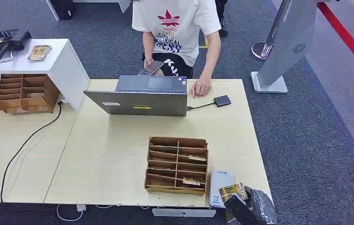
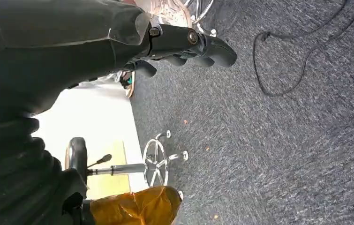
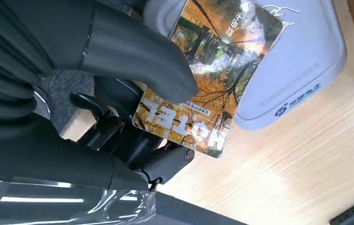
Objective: Pass the card to the sensor for recognition and then transmit it.
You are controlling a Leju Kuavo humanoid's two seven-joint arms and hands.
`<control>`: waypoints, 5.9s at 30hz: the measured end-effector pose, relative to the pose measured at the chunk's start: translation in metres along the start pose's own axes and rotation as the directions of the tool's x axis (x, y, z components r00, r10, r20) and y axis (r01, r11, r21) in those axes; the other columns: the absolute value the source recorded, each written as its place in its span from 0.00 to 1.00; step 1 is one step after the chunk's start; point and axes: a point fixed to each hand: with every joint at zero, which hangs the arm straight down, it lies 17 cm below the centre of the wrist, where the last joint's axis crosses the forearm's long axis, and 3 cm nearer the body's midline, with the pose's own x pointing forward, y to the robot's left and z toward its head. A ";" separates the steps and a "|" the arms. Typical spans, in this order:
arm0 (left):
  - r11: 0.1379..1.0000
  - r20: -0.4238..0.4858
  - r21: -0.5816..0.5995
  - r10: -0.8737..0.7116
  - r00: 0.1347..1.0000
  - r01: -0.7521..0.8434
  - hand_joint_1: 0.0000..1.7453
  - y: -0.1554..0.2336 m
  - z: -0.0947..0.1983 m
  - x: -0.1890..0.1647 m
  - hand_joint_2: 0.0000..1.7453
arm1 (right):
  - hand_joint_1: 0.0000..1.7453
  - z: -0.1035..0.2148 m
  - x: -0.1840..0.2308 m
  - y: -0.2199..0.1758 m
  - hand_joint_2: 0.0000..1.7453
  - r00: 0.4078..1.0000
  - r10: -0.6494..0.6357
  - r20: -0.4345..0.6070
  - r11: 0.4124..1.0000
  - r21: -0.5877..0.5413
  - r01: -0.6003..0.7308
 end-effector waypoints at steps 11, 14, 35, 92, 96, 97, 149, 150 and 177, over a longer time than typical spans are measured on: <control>1.000 0.000 -0.001 -0.002 1.000 0.002 0.00 0.000 0.000 0.000 1.00 | 1.00 0.000 0.000 0.000 1.00 1.000 0.003 0.002 1.000 0.000 -0.003; 1.000 0.000 -0.001 -0.002 1.000 0.002 0.00 0.000 0.000 0.000 1.00 | 1.00 0.000 0.000 0.000 1.00 1.000 0.003 0.002 1.000 0.001 -0.003; 1.000 -0.001 -0.002 -0.002 1.000 0.002 0.00 0.000 0.000 0.000 1.00 | 1.00 0.001 -0.001 0.001 1.00 1.000 0.003 -0.003 1.000 0.002 -0.003; 1.000 -0.004 -0.002 0.015 1.000 -0.015 0.00 0.000 0.000 0.000 1.00 | 1.00 0.003 0.019 -0.017 1.00 0.995 -0.068 0.075 0.994 -0.081 0.074; 1.000 -0.004 -0.004 0.020 1.000 -0.020 0.00 0.000 0.000 0.000 1.00 | 1.00 0.000 0.033 -0.030 1.00 0.987 -0.115 0.113 0.983 -0.133 0.130; 1.000 -0.004 -0.004 0.020 1.000 -0.020 0.00 -0.001 0.000 -0.001 1.00 | 1.00 0.000 0.034 -0.031 1.00 0.986 -0.119 0.115 0.981 -0.137 0.135; 0.973 0.049 0.081 -0.220 0.974 0.216 0.00 0.016 0.002 0.016 1.00 | 1.00 -0.010 0.306 -0.199 1.00 0.771 0.228 0.595 0.670 -0.670 0.319; 0.971 0.050 0.082 -0.227 0.973 0.223 0.00 0.017 0.002 0.017 1.00 | 1.00 -0.015 0.315 -0.196 1.00 0.765 0.265 0.587 0.673 -0.681 0.289; 0.926 0.074 0.132 -0.365 0.928 0.354 0.00 0.034 0.006 0.037 1.00 | 1.00 -0.123 0.398 -0.185 1.00 0.506 0.835 0.217 0.397 -0.874 -0.280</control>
